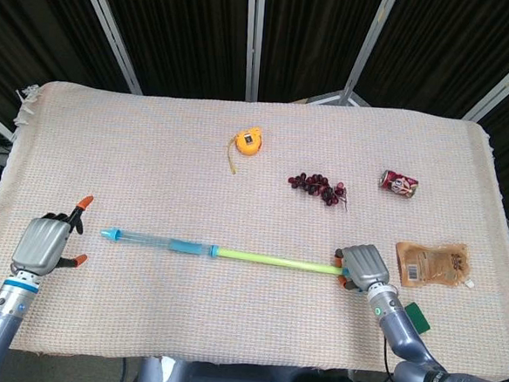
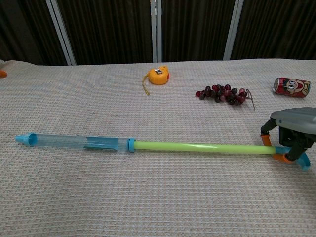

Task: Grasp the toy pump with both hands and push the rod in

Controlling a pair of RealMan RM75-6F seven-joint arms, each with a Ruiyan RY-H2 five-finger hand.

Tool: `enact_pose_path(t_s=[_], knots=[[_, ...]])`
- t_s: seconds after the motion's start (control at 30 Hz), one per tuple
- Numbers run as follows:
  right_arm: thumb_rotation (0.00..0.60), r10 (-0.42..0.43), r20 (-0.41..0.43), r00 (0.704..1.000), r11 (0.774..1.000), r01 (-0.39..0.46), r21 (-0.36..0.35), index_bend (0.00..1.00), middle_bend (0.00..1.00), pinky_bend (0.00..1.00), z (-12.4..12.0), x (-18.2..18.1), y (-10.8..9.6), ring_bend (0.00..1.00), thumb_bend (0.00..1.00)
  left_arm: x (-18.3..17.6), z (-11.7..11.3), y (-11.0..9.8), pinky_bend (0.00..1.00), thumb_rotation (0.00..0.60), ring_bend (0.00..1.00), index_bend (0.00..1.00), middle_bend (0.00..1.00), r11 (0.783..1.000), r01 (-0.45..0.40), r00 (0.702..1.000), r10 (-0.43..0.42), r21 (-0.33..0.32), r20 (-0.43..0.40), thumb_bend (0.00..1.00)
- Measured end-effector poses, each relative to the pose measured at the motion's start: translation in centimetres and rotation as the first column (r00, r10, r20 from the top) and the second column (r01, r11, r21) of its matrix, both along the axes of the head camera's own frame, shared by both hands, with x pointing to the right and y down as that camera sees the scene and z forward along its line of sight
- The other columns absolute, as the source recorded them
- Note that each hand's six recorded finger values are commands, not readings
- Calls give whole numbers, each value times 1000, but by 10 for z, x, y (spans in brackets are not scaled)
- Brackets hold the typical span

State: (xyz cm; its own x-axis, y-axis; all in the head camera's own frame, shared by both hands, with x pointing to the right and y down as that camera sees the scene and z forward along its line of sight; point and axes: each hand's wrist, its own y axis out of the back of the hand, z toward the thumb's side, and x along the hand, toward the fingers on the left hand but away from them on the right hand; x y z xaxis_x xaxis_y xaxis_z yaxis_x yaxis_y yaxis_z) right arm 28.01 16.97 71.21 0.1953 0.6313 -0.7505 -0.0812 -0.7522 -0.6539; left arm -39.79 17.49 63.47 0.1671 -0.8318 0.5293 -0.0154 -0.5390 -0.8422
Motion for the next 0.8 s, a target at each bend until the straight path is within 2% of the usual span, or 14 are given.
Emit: enact_pose_path(t_s=[0.17, 0.33, 0.6, 0.8], knots=[[600, 2, -15, 1000, 1000, -2, -7, 665, 1000, 1000, -3, -1, -2, 1000, 475, 14, 34, -12, 994, 600, 776, 245, 810, 994, -101, 995, 101, -31, 5, 0], [600, 6, -22, 1000, 1000, -6, -10, 667, 1000, 1000, -5, -2, -3, 1000, 477, 33, 68, -19, 1000, 600, 837, 318, 885, 984, -158, 987, 157, -83, -20, 25], [600, 10, -25, 1000, 1000, -10, -7, 671, 1000, 1000, -7, -3, -5, 1000, 480, 46, 87, -16, 1000, 600, 857, 427, 911, 976, -158, 987, 152, -151, -55, 80], [600, 4, -25, 1000, 1000, -4, -2, 674, 1000, 1000, -10, -4, -5, 1000, 480, 46, 94, -19, 1000, 600, 857, 437, 911, 978, -130, 991, 121, -165, -61, 98]])
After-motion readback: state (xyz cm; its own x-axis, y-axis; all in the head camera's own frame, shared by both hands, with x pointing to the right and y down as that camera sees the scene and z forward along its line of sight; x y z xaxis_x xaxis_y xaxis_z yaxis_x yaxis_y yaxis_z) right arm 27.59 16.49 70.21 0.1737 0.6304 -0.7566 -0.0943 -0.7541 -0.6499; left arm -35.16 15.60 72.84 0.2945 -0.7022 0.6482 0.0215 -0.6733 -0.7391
